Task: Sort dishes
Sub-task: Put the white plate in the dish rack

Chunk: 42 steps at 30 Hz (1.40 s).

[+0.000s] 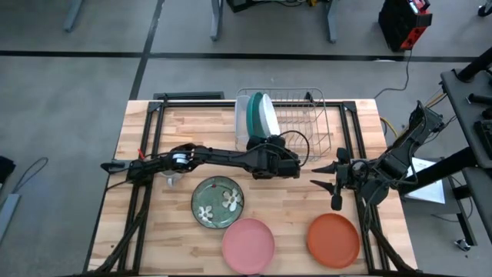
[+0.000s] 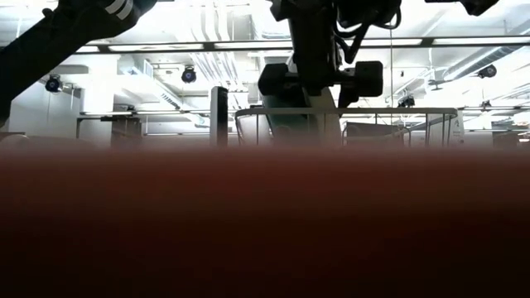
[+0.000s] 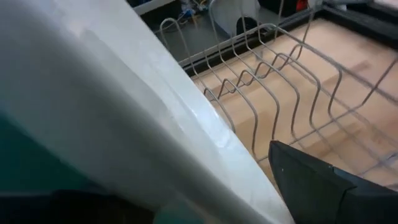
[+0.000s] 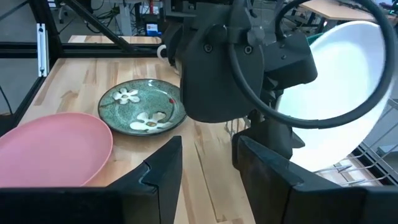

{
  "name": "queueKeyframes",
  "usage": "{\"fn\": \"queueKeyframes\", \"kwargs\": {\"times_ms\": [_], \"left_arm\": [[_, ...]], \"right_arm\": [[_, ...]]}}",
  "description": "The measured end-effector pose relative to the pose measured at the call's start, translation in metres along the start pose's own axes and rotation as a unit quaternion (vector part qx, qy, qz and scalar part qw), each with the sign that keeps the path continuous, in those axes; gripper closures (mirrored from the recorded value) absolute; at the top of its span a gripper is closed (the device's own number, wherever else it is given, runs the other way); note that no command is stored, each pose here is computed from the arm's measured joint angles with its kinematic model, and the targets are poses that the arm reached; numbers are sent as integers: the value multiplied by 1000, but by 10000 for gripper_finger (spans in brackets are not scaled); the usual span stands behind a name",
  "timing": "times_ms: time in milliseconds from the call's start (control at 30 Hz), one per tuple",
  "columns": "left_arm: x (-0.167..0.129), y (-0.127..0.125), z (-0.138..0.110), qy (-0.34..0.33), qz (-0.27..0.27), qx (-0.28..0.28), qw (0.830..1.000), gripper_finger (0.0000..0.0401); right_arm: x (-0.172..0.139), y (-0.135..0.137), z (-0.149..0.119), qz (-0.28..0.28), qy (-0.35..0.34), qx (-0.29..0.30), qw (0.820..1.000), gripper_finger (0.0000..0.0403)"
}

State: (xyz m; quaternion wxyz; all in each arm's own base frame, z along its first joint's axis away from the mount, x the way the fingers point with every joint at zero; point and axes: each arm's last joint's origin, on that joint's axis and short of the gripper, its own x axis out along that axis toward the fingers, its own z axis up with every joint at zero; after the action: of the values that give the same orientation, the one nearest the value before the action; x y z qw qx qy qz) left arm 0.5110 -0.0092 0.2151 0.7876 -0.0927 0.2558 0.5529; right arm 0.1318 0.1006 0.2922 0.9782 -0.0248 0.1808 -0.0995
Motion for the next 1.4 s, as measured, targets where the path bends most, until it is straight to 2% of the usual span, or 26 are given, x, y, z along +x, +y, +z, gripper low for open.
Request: {"fn": "queueKeyframes", "kwargs": {"times_ms": [233,400,767,1400], "left_arm": [[-2,2,4,-8,8,87,996,138],[-5,1,5,-15,4,108,994,138],[-19,-5,-1,-23,-11,136,990,122],[-35,-11,-9,-21,-31,145,989,120]], "right_arm": [[0,0,0,0,0,0,1000,256],[0,0,0,0,-1,1,1000,260],[0,0,0,0,-1,7,1000,252],[0,0,0,0,-1,12,1000,250]]}}
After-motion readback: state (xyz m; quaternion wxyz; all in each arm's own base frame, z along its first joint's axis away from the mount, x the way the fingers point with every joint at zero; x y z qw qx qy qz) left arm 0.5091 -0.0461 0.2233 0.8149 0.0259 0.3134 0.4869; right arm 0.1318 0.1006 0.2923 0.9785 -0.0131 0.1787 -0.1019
